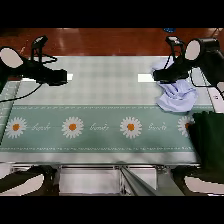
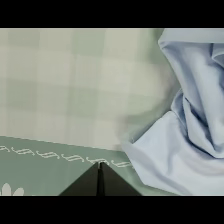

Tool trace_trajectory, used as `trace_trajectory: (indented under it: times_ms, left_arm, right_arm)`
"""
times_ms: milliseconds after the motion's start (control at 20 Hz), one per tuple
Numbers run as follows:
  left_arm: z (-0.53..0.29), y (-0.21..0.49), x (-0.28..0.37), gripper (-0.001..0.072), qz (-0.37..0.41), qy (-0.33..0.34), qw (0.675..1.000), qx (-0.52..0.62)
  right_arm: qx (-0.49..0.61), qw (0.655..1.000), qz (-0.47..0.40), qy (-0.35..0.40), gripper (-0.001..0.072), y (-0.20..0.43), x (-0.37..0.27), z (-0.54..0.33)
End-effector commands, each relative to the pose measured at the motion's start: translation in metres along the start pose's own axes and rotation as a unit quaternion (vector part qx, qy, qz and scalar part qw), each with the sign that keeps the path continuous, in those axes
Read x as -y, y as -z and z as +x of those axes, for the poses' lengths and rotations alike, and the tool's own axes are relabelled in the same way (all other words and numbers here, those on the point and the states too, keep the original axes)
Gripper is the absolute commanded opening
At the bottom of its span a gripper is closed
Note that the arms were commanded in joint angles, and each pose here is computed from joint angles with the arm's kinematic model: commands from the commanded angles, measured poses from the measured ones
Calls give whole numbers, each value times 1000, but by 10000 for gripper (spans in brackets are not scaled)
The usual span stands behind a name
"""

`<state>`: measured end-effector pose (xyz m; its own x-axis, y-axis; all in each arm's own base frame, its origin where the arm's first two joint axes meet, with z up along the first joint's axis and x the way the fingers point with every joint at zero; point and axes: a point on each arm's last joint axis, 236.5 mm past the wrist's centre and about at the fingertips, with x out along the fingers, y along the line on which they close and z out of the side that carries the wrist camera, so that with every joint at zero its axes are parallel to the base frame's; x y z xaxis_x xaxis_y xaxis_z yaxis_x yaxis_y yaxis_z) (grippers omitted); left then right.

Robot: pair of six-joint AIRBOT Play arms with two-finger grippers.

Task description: Fold the shirts.

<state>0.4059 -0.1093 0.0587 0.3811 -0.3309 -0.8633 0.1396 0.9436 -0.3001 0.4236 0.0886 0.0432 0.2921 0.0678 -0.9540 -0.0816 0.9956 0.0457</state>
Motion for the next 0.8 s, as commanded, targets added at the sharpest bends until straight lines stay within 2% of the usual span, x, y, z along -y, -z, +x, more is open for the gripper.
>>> trace_trajectory:
  times_ms: [0, 600, 750]
  left_arm:
    - [0, 0, 0, 17, 0, 0, 1000, 0]
    - [0, 0, 0, 17, 0, 0, 1000, 0]
    - [1, -31, -2, 17, 0, -4, 998, 63]
  right_arm:
    - [1, 1000, 0, 0, 19, 0, 0, 0]
    - [0, 1000, 0, 0, 19, 0, 0, 0]
    - [28, 1000, -1, -1, 19, -13, -1, -1]
